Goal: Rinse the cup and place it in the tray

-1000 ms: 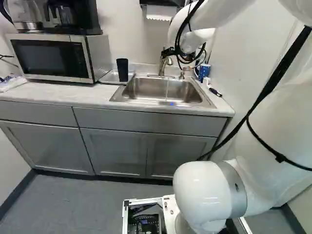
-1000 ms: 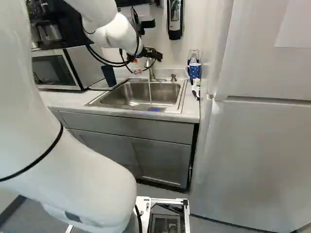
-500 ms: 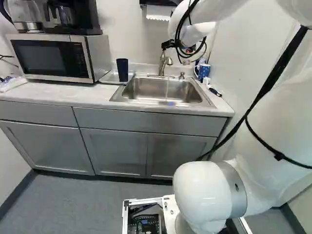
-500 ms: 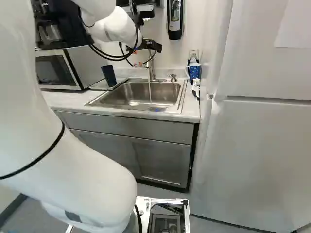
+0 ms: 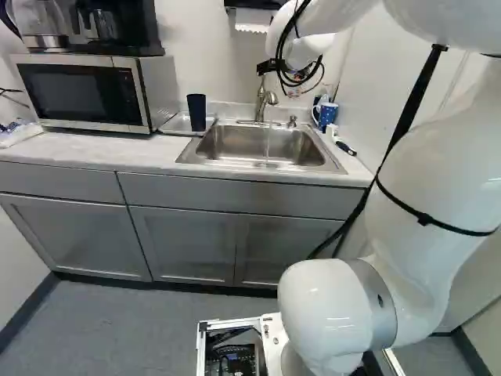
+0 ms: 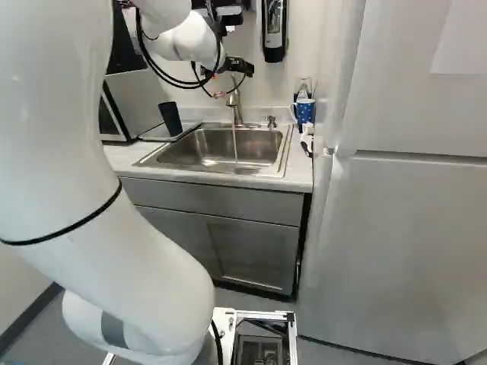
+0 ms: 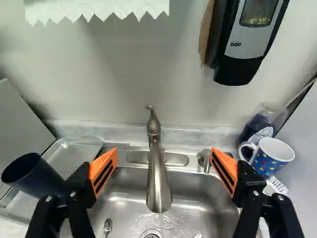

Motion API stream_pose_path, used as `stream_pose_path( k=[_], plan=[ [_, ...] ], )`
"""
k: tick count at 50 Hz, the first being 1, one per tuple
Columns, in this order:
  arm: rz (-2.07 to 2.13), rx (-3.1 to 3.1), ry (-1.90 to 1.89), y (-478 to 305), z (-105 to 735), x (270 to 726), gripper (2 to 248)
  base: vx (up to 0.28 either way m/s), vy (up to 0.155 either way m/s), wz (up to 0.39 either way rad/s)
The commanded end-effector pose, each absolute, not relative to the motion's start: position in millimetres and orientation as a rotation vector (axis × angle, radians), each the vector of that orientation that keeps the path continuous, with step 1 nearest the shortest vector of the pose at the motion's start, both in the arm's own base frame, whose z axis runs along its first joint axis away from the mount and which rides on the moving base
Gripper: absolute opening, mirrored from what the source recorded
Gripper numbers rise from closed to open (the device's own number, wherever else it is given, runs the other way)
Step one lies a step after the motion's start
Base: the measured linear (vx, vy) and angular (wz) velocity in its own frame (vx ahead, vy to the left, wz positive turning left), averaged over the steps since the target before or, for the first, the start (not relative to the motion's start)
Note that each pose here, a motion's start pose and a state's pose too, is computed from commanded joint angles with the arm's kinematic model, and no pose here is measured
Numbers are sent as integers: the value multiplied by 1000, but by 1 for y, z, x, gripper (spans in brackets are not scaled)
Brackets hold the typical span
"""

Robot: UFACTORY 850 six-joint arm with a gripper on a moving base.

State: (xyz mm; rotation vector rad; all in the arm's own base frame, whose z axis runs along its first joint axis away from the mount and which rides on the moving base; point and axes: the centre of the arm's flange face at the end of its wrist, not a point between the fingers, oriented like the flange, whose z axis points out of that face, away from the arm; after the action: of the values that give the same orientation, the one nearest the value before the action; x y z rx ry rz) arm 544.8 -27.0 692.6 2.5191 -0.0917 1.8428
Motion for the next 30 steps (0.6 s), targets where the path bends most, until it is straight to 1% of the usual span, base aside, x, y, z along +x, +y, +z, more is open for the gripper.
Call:
stream_pose_path(
  k=[30],
  plan=[
    [1904,2492,-60,-15,701,605,247,0,0,0]
  ],
)
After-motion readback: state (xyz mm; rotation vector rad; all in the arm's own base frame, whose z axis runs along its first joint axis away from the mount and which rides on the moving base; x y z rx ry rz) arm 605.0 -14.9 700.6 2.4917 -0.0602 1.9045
